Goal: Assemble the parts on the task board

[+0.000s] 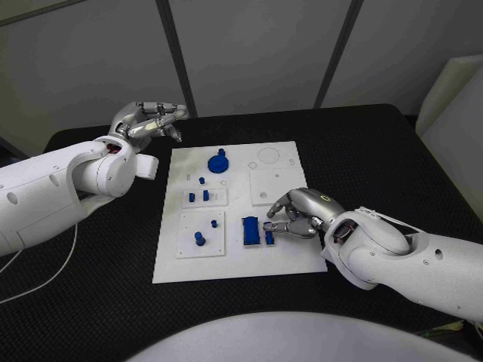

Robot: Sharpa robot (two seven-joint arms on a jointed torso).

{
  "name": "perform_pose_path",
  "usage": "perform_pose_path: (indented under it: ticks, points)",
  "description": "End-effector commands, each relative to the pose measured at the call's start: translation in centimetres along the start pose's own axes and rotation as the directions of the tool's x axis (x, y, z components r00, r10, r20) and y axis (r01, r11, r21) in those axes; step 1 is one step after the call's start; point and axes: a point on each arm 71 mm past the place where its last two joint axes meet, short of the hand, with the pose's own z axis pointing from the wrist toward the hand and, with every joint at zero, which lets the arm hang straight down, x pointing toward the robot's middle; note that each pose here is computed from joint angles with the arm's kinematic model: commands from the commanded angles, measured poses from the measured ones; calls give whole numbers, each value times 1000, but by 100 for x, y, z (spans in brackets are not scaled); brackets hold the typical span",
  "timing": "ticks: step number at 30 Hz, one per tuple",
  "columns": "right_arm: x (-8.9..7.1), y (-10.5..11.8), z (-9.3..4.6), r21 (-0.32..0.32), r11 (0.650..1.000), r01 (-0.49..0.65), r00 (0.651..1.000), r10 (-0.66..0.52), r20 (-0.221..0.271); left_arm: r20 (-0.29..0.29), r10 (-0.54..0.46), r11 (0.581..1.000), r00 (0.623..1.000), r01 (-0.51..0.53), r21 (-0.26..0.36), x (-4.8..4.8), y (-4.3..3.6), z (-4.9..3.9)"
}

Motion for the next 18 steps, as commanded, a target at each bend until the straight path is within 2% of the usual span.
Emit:
perform_pose_path:
  ticks: [1,9,18]
  points:
    - [5,-2,7,5,1000,-2,1000,2,-7,-8,-6,1000,1000,6,2,11,-10,6]
    - [26,-15,22,14,1000,27,999,-27,-27,-9,-6,1000,1000,6,1,14,-8,8]
    - [52,-2,30,-4,997,74,996,-74,-57,-11,-7,1000,1000,7,-1,17,-2,10]
